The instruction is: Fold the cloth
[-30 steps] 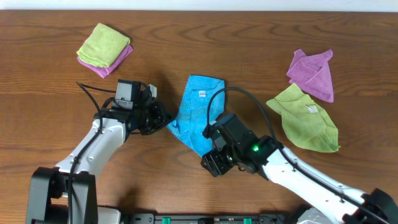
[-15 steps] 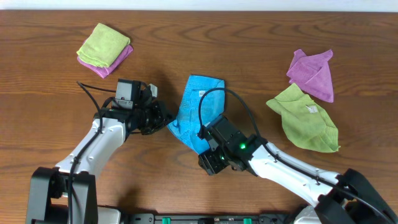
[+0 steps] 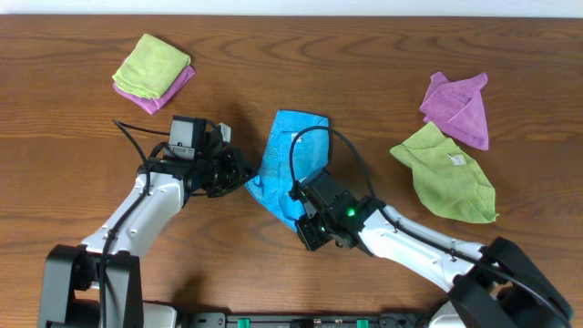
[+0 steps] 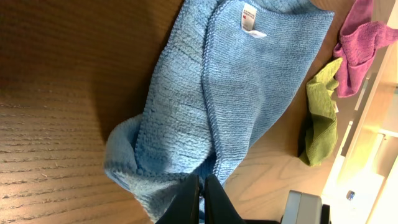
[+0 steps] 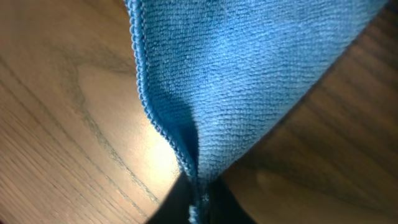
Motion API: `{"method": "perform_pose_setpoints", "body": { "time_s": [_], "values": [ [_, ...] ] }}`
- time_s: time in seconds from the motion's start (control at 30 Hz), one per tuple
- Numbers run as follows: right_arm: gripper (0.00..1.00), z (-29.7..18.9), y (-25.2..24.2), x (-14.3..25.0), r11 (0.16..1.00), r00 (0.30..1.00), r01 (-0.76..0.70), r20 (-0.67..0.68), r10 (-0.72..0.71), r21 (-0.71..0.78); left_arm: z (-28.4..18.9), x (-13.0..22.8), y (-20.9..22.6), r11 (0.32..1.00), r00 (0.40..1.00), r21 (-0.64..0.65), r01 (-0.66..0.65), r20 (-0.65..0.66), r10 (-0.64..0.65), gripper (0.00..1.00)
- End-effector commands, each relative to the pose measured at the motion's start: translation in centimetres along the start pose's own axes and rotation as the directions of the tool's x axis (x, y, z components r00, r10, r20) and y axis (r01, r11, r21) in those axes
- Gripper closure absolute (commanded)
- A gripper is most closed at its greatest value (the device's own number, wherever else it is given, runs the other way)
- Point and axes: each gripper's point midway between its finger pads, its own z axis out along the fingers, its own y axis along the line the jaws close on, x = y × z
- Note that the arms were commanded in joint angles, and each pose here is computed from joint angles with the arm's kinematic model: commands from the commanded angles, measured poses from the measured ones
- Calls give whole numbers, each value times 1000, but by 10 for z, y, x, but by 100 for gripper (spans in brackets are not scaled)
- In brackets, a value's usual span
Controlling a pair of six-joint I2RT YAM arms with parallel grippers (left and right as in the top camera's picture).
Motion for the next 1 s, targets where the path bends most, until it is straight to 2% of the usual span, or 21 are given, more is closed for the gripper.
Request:
{"method": "perform_pose_setpoints", "body": {
  "time_s": [0.0, 0.13, 0.23, 0.33, 0.43, 0.6, 0.7, 0.8, 0.83, 0.87, 0.9, 0.97],
  "values": [
    [99, -4, 2, -2, 1000, 999, -30, 18, 30, 1, -7, -8, -11, 1000, 1000, 25, -4, 23, 4, 94],
    [99, -32, 0, -15, 997, 992, -71, 107, 68, 26, -24, -20, -12, 999, 996, 45, 13, 82, -17, 94],
    [99, -73, -16, -33, 988, 964, -120, 250, 93, 95, -48, -32, -13, 998, 988, 61, 17, 154, -27, 94],
    [99, -105, -23, -38, 984, 937, -148, 331, 107, 102, -58, -24, -10, 999, 989, 43, 28, 147, -34, 94],
    [99, -118, -25, -29, 980, 933, -171, 336, 129, 99, -58, -3, 7, 998, 995, -30, 63, 85, -60, 94],
    [98, -114, -44, 10, 928, 931, -326, 232, 283, 178, -60, 21, 32, 985, 996, -151, 86, 14, -85, 94],
    [99, -115, -56, 25, 880, 906, -411, 220, 363, 239, -60, 23, 33, 984, 996, -154, 89, 7, -89, 94],
    [98, -116, -59, 31, 869, 903, -421, 210, 375, 259, -60, 24, 32, 984, 996, -151, 90, 4, -91, 94],
    [94, -116, -61, 31, 867, 902, -422, 214, 374, 266, -59, 24, 30, 986, 996, -137, 90, -3, -91, 94],
    [79, -117, -64, 32, 861, 902, -423, 219, 372, 281, -59, 25, 27, 989, 996, -120, 88, -11, -90, 94],
    [69, -118, -67, 34, 852, 901, -427, 221, 373, 302, -58, 26, 25, 990, 996, -110, 86, -15, -88, 94],
    [62, -123, -79, 40, 820, 896, -440, 237, 376, 365, -57, 27, 22, 992, 997, -106, 76, -22, -78, 94]
  ]
}}
